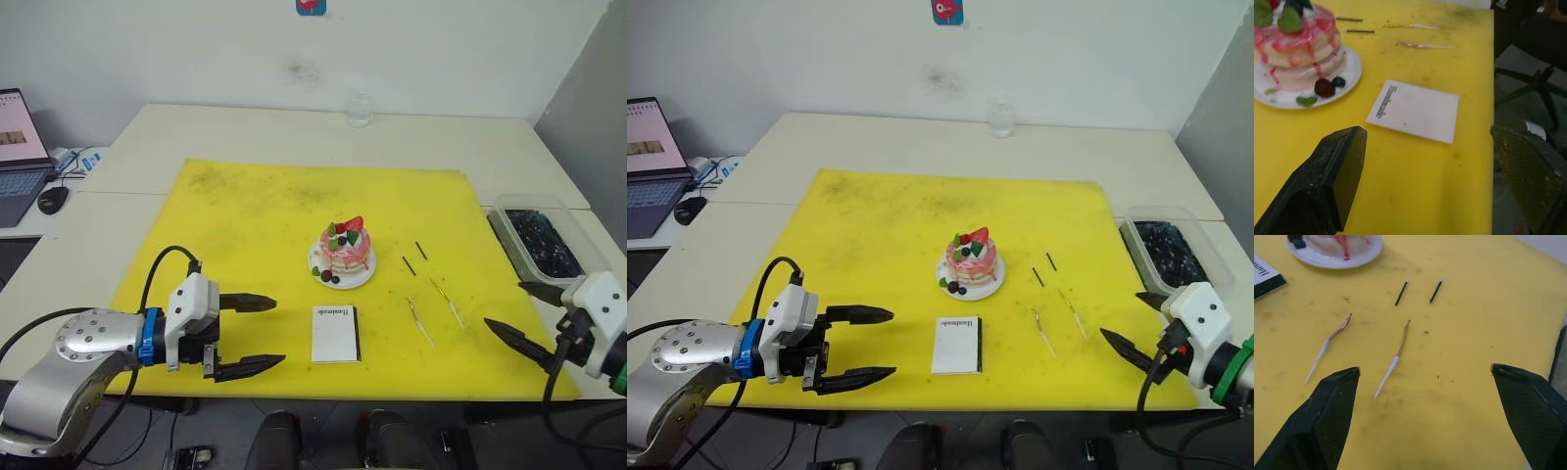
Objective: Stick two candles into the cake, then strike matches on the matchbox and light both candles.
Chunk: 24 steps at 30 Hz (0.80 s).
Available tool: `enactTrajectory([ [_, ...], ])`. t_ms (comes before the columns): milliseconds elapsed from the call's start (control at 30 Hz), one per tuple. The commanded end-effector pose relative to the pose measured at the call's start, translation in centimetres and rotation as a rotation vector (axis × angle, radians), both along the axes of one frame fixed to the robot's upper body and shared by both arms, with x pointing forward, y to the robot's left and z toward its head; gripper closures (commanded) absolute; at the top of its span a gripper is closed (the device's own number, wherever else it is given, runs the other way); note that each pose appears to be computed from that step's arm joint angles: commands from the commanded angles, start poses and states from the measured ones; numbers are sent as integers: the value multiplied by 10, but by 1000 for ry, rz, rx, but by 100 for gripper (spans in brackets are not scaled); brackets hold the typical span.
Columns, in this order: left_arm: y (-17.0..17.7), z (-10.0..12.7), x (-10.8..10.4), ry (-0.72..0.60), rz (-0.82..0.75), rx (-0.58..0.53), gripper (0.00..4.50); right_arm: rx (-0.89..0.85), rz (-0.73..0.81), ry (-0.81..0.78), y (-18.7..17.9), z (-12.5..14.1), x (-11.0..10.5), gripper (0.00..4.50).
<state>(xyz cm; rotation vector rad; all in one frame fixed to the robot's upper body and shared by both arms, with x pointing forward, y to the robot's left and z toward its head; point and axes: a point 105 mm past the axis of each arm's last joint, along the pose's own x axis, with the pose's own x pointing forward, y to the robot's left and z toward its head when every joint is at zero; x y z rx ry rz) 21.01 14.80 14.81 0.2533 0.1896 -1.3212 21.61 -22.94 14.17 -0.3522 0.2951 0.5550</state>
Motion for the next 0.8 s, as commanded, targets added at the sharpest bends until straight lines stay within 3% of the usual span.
enactTrajectory([
  [33, -18, 10, -11, -18, -73, -53, 0, 4, -66, -24, 10, -5, 2, 3],
  [700, -33, 5, -14, -3, -83, -87, 0, 66, -197, 33, 28, -48, 12, 3],
  [800, -33, 5, -13, 0, -80, -85, 0, 65, -210, 52, 29, -52, 10, 57],
])
